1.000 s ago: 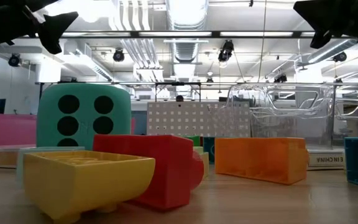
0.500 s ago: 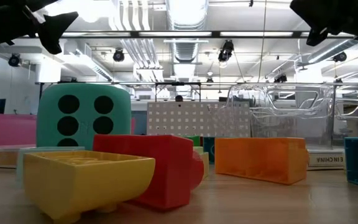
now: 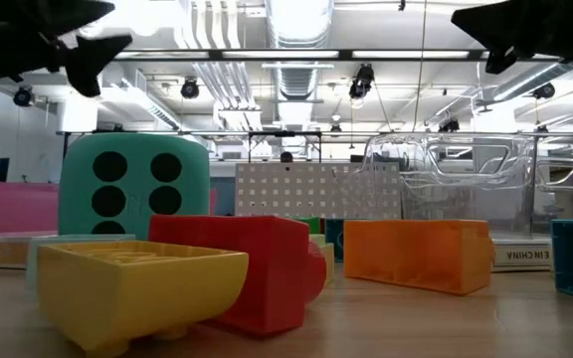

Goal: Pick & Place Toys
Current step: Put the light blue dice into the left transparent bin

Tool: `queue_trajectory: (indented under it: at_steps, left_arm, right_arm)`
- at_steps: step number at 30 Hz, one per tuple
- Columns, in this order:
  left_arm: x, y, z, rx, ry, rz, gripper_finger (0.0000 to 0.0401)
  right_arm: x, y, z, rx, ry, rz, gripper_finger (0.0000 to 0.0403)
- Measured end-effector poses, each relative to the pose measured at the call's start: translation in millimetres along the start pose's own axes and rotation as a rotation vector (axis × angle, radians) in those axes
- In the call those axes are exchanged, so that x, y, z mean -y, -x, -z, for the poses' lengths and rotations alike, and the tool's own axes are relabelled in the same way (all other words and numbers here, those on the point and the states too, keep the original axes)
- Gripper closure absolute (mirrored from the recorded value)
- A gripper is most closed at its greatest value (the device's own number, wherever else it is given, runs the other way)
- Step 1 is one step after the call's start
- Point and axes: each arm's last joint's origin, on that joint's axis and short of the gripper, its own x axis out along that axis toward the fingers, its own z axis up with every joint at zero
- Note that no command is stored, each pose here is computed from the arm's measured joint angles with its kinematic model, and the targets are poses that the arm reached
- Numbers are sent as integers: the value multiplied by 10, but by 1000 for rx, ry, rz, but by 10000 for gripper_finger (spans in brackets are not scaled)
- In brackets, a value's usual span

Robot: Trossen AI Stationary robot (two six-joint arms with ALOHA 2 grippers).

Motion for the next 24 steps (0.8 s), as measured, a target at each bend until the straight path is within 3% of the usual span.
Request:
queue_trajectory:
  at_steps: [6,12,24]
  left_arm:
    - [-13,14,165,-168,-14,-12,142]
    - [-18,19,192,-195,-74,-16,142]
    - [-22,26,231,-235,-39,-23,142]
  right_arm:
    - [-12,-19,29,-21,10,-3,390]
    - [-14,-34,12,-4,4,0,390]
    - [-39,-82,51,-47,4,-8,390]
